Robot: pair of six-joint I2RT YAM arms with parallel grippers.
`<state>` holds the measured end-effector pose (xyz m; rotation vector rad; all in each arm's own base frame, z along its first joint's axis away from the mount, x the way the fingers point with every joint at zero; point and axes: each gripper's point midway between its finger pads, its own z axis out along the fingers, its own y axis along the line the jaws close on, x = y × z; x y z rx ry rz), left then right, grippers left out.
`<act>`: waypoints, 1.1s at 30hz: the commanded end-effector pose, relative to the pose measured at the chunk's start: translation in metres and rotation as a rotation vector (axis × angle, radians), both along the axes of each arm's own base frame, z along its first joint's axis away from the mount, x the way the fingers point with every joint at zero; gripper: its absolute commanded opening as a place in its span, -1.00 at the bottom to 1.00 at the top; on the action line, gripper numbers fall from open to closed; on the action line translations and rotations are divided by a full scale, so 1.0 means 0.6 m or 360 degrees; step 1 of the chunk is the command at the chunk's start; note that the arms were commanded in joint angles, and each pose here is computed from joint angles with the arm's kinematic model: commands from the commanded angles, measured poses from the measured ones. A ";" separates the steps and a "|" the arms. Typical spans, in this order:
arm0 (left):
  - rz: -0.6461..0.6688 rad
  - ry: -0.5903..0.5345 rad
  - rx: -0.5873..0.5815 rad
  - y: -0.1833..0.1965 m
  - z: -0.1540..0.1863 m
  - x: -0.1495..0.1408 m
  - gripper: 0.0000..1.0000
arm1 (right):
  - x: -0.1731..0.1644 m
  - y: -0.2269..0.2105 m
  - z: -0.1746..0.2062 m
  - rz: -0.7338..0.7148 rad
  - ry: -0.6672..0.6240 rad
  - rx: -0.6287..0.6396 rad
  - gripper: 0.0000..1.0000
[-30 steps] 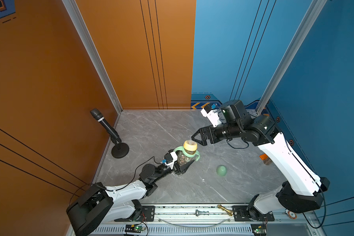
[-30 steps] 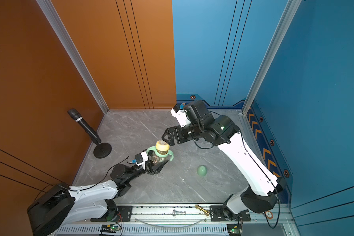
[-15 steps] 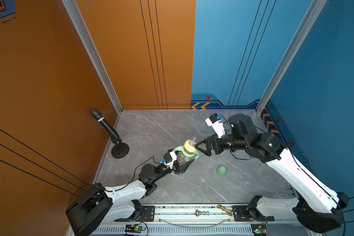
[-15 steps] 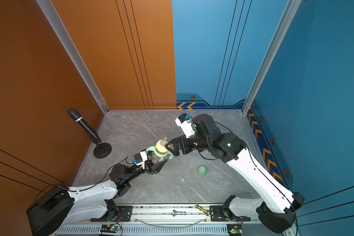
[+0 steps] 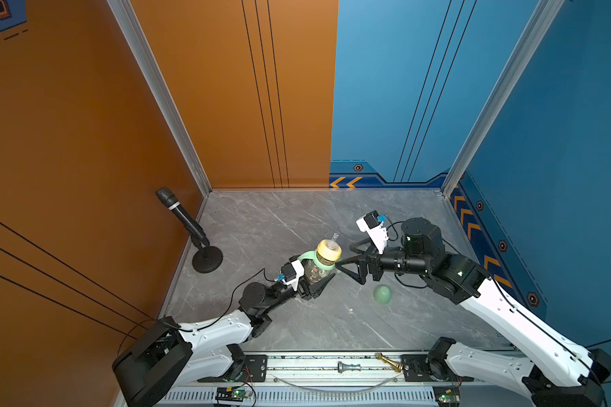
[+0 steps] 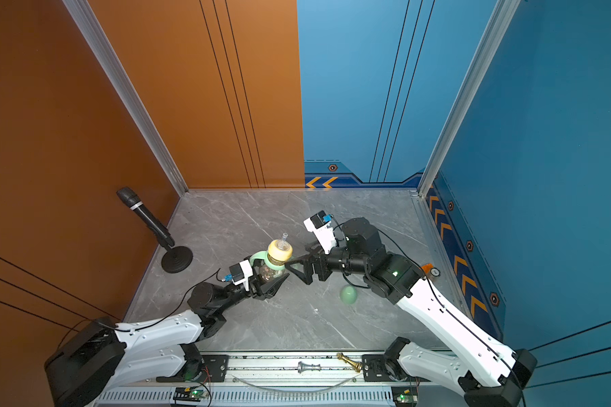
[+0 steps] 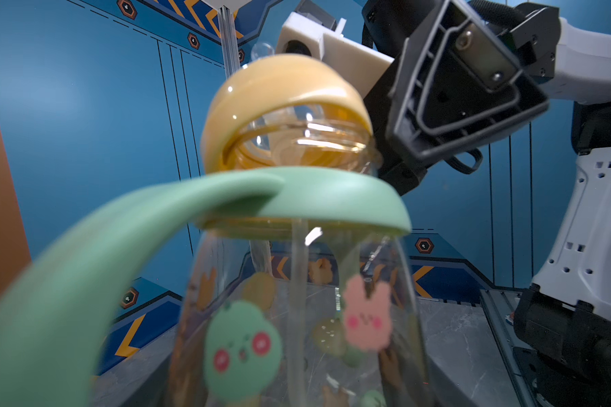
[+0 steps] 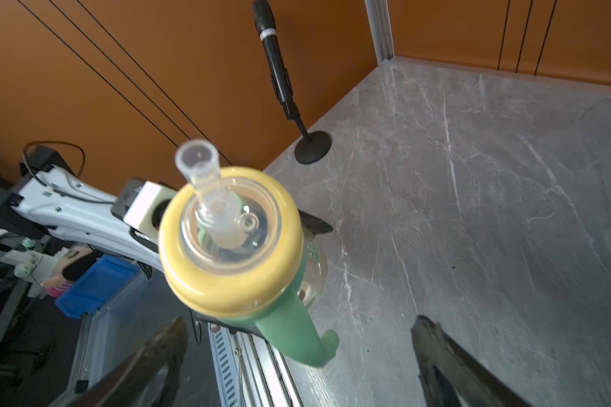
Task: Assemble the baby bottles
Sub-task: Screw the nipple onto the baby bottle.
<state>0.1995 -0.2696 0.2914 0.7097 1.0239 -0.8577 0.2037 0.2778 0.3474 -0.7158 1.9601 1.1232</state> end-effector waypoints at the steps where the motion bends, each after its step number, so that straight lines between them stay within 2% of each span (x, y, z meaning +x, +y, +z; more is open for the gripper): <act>1: -0.0013 -0.0087 -0.0092 0.003 0.039 -0.008 -0.69 | 0.007 -0.002 0.097 0.0005 -0.0040 0.0269 0.99; 3: -0.0001 -0.0080 -0.0083 0.002 0.034 -0.006 -0.69 | -0.004 0.013 0.112 0.0093 0.0007 0.0300 0.99; 7: -0.0001 -0.0079 -0.0066 -0.002 0.030 -0.003 -0.69 | 0.007 0.031 0.094 0.0085 0.0109 0.0201 0.99; 10: -0.0006 -0.0082 -0.0065 -0.005 0.032 -0.002 -0.69 | -0.009 0.055 0.082 0.0149 0.0109 0.0143 0.98; 13: -0.0010 -0.0084 -0.0068 -0.005 0.033 -0.002 -0.69 | -0.002 0.057 0.067 0.0106 0.0096 0.0035 0.92; 16: -0.0008 -0.0088 -0.0069 -0.005 0.034 -0.002 -0.69 | 0.010 0.060 0.054 0.0087 0.0130 0.0010 0.84; 21: -0.0001 -0.0078 -0.0065 -0.004 0.030 -0.001 -0.69 | 0.009 0.069 0.051 0.0120 0.0146 0.0016 0.63; 24: 0.0003 -0.0075 -0.0067 -0.003 0.031 0.000 -0.69 | 0.006 0.069 0.043 0.0133 0.0154 -0.0013 0.41; 33: -0.0014 -0.0016 -0.0113 -0.002 0.040 0.012 -0.70 | -0.009 0.066 0.022 0.0190 0.0093 -0.0094 0.02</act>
